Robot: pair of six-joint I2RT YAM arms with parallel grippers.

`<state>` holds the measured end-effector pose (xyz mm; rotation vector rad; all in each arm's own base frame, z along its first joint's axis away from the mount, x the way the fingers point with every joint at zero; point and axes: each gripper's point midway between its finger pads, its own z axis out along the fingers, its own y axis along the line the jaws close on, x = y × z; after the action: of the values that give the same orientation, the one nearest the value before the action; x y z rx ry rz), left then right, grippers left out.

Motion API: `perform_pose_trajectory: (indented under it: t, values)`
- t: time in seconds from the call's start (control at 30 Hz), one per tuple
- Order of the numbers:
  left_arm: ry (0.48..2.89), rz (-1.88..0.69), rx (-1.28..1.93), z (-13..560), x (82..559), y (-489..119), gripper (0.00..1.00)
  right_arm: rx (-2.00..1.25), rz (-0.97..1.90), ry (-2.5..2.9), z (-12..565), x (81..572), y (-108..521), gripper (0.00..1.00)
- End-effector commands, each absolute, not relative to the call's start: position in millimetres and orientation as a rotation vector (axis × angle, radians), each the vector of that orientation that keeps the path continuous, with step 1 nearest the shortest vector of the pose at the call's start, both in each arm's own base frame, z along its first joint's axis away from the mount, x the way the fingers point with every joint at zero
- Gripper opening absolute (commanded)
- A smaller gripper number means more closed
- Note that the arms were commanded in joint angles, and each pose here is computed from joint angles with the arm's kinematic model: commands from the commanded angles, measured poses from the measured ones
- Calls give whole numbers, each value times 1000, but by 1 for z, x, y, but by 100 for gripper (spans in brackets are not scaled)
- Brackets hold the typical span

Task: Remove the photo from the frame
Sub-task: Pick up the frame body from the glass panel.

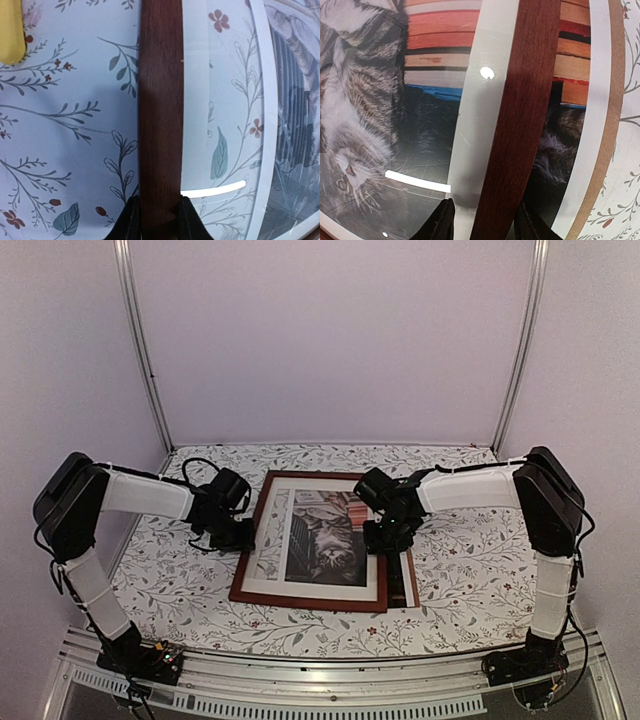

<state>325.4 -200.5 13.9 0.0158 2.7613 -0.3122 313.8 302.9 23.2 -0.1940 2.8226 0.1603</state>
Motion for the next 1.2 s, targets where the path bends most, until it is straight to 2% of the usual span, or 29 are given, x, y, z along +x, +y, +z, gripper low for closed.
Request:
perform_pose_trajectory:
  t: [0.0,0.13,0.2,0.47,0.73,1.03,1.17]
  values:
    - [2751,-262,80,22,326,-213,15,-210,124,2790,32,321,306,40]
    - [2728,-247,102,37,329,-220,3,-211,120,2760,44,327,306,35]
    - [2722,-243,105,43,329,-222,0,-216,120,2744,51,329,306,33]
    - [2668,-266,85,73,329,-239,0,-209,62,2714,65,333,288,32]
    - [2633,-391,41,85,327,-297,0,-125,-55,2690,72,342,226,32]
    - [2575,-471,-23,78,330,-401,0,8,-246,2695,55,337,127,38]
    - [2562,-494,-70,67,328,-438,0,98,-361,2701,48,340,78,48]
